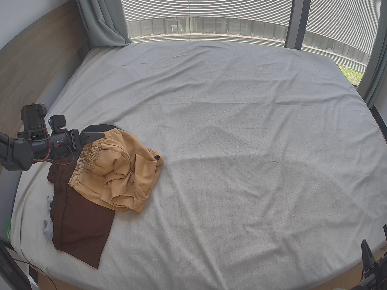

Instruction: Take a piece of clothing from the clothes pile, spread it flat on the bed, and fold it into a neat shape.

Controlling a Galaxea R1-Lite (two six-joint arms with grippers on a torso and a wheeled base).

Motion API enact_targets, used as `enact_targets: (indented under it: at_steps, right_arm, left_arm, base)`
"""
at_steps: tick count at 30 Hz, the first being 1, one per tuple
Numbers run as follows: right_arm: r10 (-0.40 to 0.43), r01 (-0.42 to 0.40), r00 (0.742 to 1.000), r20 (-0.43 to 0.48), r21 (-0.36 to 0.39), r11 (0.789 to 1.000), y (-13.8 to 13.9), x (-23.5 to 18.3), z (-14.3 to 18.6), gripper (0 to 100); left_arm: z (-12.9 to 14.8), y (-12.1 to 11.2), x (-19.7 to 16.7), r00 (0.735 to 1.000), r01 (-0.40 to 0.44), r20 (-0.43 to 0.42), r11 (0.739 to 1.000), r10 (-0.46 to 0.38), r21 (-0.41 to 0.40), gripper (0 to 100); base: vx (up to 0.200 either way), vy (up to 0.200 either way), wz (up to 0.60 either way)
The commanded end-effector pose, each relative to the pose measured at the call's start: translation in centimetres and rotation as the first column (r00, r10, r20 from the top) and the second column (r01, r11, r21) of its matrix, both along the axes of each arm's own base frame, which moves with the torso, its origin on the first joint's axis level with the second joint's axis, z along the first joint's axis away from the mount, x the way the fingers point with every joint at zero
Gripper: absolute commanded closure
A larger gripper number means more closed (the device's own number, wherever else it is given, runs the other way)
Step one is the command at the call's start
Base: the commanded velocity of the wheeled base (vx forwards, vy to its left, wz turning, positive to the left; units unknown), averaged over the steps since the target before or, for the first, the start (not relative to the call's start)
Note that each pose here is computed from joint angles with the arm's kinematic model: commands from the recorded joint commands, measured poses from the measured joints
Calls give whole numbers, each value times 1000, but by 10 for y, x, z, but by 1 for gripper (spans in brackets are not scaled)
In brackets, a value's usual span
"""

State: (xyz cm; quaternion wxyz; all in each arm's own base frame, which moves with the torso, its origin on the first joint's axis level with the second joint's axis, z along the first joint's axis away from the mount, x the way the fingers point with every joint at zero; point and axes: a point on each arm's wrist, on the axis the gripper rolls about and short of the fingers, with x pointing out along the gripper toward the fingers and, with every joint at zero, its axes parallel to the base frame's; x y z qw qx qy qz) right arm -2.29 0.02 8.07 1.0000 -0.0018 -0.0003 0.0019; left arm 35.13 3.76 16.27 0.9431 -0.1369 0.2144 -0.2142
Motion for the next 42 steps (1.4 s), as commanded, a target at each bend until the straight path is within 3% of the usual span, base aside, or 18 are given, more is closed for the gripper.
enact_targets:
  at_steps: [1, 16, 28, 29, 42]
  right_arm:
    - [1, -1, 1000, 1, 4, 1000, 0, 0, -5, 0]
    - [1, -1, 1000, 1, 8, 1000, 0, 0, -5, 0]
    - [1, -1, 1000, 1, 8, 1000, 0, 0, -5, 0]
    - [1, -1, 1000, 1, 8, 1000, 0, 0, -5, 0]
    - [1, -1, 1000, 1, 10, 1000, 0, 0, -5, 0]
  left_arm:
    - [-21, -1, 21, 999, 1, -38, 1000, -1, 0, 0]
    - [-43, -14, 37, 997, 33, -77, 999, -32, 3, 0]
    - [-56, -16, 49, 998, 21, -55, 1000, -20, 12, 0]
    - [-57, -15, 51, 999, 13, -52, 1000, -12, 14, 100]
    - [-57, -15, 46, 998, 17, -54, 1000, -16, 7, 100]
  base:
    - [0, 0, 0]
    - [0, 0, 0]
    - [0, 0, 0]
    - [0, 0, 0]
    - [0, 0, 0]
